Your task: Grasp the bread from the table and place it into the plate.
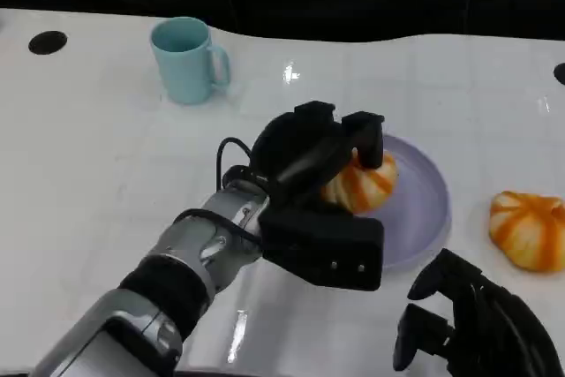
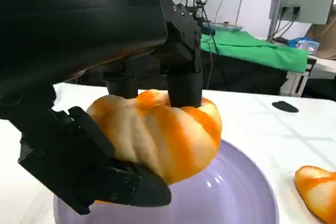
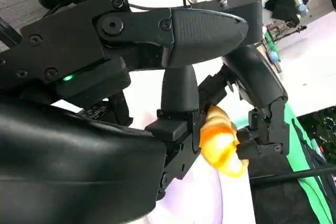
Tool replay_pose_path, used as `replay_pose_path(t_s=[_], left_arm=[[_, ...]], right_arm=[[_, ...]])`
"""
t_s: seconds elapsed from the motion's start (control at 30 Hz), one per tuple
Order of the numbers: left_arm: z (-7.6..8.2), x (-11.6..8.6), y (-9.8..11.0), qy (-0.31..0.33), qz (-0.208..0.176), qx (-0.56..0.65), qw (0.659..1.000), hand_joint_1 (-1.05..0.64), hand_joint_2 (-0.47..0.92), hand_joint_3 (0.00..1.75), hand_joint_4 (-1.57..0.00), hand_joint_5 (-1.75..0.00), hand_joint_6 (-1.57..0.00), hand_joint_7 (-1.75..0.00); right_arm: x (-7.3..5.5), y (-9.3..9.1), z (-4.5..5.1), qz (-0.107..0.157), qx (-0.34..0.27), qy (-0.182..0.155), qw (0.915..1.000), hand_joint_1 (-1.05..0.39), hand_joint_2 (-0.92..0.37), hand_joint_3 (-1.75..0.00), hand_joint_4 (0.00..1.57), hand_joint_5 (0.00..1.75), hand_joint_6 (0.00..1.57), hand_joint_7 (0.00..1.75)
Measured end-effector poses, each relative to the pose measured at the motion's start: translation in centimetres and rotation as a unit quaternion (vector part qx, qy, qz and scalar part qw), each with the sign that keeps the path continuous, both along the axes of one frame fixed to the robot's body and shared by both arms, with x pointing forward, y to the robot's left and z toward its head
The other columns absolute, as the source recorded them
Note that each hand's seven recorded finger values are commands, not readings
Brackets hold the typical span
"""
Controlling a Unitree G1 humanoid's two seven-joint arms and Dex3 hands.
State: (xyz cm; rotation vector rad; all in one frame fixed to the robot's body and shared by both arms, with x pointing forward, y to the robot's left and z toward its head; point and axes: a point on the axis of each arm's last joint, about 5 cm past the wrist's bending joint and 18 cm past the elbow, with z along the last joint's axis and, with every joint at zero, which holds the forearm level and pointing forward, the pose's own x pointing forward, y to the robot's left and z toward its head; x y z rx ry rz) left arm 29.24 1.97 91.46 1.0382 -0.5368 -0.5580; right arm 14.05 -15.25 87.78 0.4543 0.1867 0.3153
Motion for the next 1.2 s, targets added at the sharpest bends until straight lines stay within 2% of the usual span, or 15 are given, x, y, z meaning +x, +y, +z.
replay_pose_path(t_s=[0.07,0.1,0.17,0.2,0.27,0.3,0.37,0.43,0.5,0.53,0.83,1.2], left_arm=[[0.0,0.0,0.0,0.022,-0.004,0.005,1.0,-0.35,0.91,0.23,-0.59,-1.26,-0.55,-0.75],[-0.1,0.0,0.1,0.027,-0.008,0.011,1.0,-0.41,0.92,0.28,-0.47,-1.14,-0.46,-0.6],[0.0,0.1,0.1,0.037,-0.018,0.022,0.999,-0.54,0.92,0.38,-0.23,-0.93,-0.3,-0.43],[0.1,0.2,0.2,0.044,-0.023,0.029,0.998,-0.58,0.92,0.41,-0.17,-0.88,-0.25,-0.4],[0.4,0.4,0.3,0.06,-0.031,0.042,0.997,-0.61,0.92,0.43,-0.12,-0.83,-0.22,-0.37],[0.5,0.5,0.3,0.065,-0.032,0.046,0.996,-0.71,0.92,0.51,-0.05,-0.61,-0.13,-0.31],[0.7,0.7,0.4,0.077,-0.032,0.06,0.995,-0.78,0.92,0.58,-0.01,-0.41,-0.07,-0.26],[0.8,0.8,0.4,0.087,-0.028,0.073,0.993,-0.8,0.92,0.6,0.0,-0.35,-0.05,-0.24],[0.8,0.8,0.4,0.09,-0.026,0.081,0.992,-0.88,0.92,0.68,0.0,-0.09,-0.02,-0.18],[0.8,0.8,0.4,0.089,-0.025,0.084,0.992,-0.9,0.92,0.69,0.0,-0.04,-0.01,-0.17],[2.1,1.0,0.8,0.076,-0.033,0.087,0.993,-0.98,0.92,0.71,0.0,0.0,0.0,-0.14],[1.9,0.5,3.3,0.133,-0.04,0.004,0.99,-0.95,0.92,0.64,-0.05,-0.03,-0.04,-0.14]], right_arm=[[0.0,0.0,0.0,0.0,0.0,0.0,1.0,-0.53,-0.92,-0.52,0.78,1.75,0.47,1.75],[0.0,0.0,0.0,0.0,0.0,0.0,1.0,-0.53,-0.92,-0.52,0.78,1.75,0.47,1.75],[0.0,0.0,0.0,0.0,0.0,0.0,1.0,-0.53,-0.92,-0.52,0.78,1.75,0.47,1.75],[0.0,0.0,0.0,0.0,0.0,0.0,1.0,-0.53,-0.92,-0.52,0.78,1.75,0.47,1.75],[0.0,0.0,0.0,0.0,0.0,0.0,1.0,-0.53,-0.92,-0.52,0.77,1.75,0.47,1.75],[0.0,0.0,0.0,0.0,0.0,0.0,1.0,-0.53,-0.92,-0.52,0.77,1.75,0.47,1.75],[0.0,0.0,0.0,0.0,0.0,0.0,1.0,-0.53,-0.92,-0.52,0.77,1.75,0.47,1.75],[0.0,0.0,0.0,0.0,0.0,0.0,1.0,-0.52,-0.92,-0.52,0.77,1.75,0.46,1.75],[0.0,0.0,0.0,0.0,0.0,0.0,1.0,-0.53,-0.92,-0.52,0.77,1.75,0.46,1.75],[0.0,0.0,0.0,0.0,0.0,0.0,1.0,-0.53,-0.92,-0.52,0.77,1.75,0.46,1.75],[0.1,0.0,0.03,0.0,0.0,-0.001,1.0,-0.53,-0.92,-0.53,0.78,1.75,0.46,1.75],[0.1,-0.2,-0.04,0.001,0.001,-0.001,1.0,-0.53,-0.92,-0.53,0.78,1.75,0.46,1.75]])
